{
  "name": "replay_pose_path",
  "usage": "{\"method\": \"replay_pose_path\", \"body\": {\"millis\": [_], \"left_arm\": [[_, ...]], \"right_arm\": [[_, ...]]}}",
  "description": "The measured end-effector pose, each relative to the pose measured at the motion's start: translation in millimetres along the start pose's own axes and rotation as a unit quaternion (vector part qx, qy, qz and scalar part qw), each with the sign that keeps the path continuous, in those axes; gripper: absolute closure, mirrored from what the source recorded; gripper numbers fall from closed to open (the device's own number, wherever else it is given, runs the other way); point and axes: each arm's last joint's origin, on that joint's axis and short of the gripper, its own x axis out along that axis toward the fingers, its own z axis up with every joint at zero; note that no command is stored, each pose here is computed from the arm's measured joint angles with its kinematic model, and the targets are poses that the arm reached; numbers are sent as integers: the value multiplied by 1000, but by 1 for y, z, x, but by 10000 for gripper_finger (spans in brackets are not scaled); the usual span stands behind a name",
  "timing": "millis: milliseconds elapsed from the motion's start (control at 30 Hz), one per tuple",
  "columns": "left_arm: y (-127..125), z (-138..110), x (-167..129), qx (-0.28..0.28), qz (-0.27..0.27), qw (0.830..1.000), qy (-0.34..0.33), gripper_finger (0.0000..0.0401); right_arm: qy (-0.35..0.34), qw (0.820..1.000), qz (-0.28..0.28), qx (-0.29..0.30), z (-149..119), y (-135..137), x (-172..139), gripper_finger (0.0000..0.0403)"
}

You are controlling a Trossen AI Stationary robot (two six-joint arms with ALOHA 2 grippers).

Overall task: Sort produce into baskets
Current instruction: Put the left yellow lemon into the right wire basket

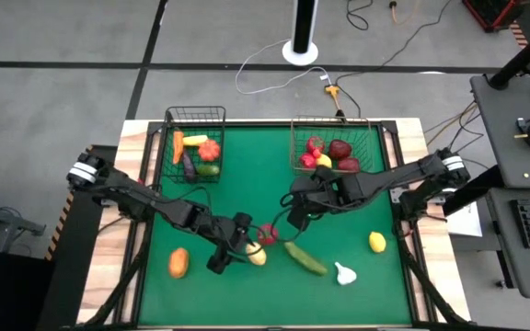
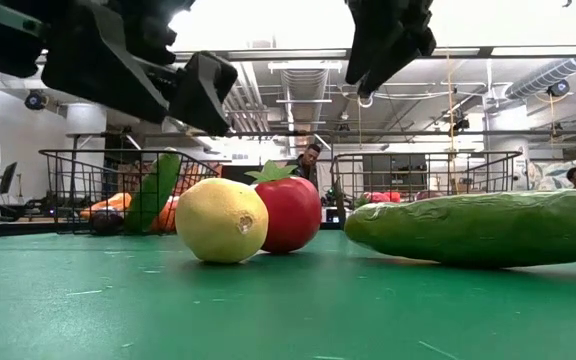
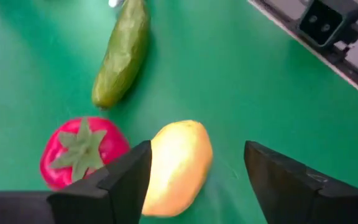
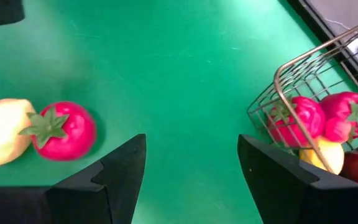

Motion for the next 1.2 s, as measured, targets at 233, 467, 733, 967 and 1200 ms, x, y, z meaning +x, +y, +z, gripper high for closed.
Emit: {"method": "replay_pose_path", "body": {"millis": [233, 467, 733, 967, 1200], "left_arm": [[1, 0, 1, 58, 1, 998, -5, 135], [7, -11, 27, 67, 1, 998, 0, 134], [13, -21, 41, 30, -26, 999, 2, 134], [13, -27, 54, 19, -42, 999, 0, 149], [13, -29, 57, 5, -52, 999, 2, 166]], "right_arm": [[0, 1000, -7, -9, 5, -7, 4, 156], [-2, 1000, -10, -5, 8, -11, 7, 156], [-3, 1000, -10, -12, 9, -11, 7, 156], [-4, 1000, -9, -12, 9, -11, 7, 156], [-5, 1000, -8, -12, 9, -10, 7, 156]]}}
